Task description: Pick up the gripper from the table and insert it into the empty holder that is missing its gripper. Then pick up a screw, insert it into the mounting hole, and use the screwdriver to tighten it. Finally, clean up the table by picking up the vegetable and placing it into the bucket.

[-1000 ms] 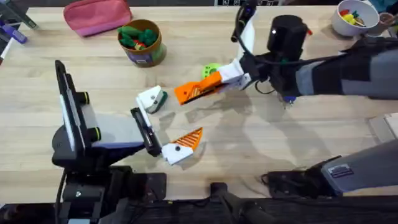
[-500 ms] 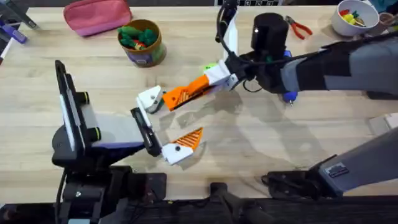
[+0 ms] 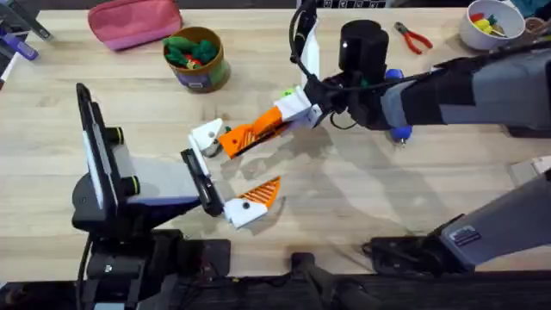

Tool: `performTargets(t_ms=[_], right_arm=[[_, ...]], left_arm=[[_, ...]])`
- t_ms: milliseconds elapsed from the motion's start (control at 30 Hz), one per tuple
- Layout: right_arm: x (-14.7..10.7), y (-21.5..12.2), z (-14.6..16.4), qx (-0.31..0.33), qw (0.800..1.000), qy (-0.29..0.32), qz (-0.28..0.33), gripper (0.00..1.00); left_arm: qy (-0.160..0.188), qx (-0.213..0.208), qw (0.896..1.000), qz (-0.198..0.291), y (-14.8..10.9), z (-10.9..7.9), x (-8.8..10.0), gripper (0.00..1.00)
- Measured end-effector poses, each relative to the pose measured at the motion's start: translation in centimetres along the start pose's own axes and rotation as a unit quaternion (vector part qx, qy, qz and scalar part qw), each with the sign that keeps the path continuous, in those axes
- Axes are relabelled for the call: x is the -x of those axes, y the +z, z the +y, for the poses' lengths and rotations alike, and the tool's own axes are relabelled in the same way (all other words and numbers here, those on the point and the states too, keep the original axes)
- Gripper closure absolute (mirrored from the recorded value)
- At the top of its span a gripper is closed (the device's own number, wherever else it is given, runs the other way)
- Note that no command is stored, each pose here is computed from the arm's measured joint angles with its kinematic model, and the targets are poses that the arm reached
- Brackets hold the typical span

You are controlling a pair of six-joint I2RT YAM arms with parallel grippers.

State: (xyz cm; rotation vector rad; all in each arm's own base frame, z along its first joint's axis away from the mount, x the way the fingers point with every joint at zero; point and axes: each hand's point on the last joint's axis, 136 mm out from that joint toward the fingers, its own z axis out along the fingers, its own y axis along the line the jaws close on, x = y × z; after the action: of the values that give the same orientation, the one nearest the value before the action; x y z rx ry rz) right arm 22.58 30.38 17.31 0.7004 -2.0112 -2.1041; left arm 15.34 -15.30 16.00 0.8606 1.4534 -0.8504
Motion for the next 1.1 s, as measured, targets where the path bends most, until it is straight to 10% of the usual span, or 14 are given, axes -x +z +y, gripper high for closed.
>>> performTargets(t_ms=[1100], right_arm=[[1.2, 0.7, 0.1, -0.013, 1.000, -0.004, -0.016, 0.995]], left_arm=[[0.000, 0.000, 1.000, 0.000, 0.0, 0.0, 0.0, 0.015]])
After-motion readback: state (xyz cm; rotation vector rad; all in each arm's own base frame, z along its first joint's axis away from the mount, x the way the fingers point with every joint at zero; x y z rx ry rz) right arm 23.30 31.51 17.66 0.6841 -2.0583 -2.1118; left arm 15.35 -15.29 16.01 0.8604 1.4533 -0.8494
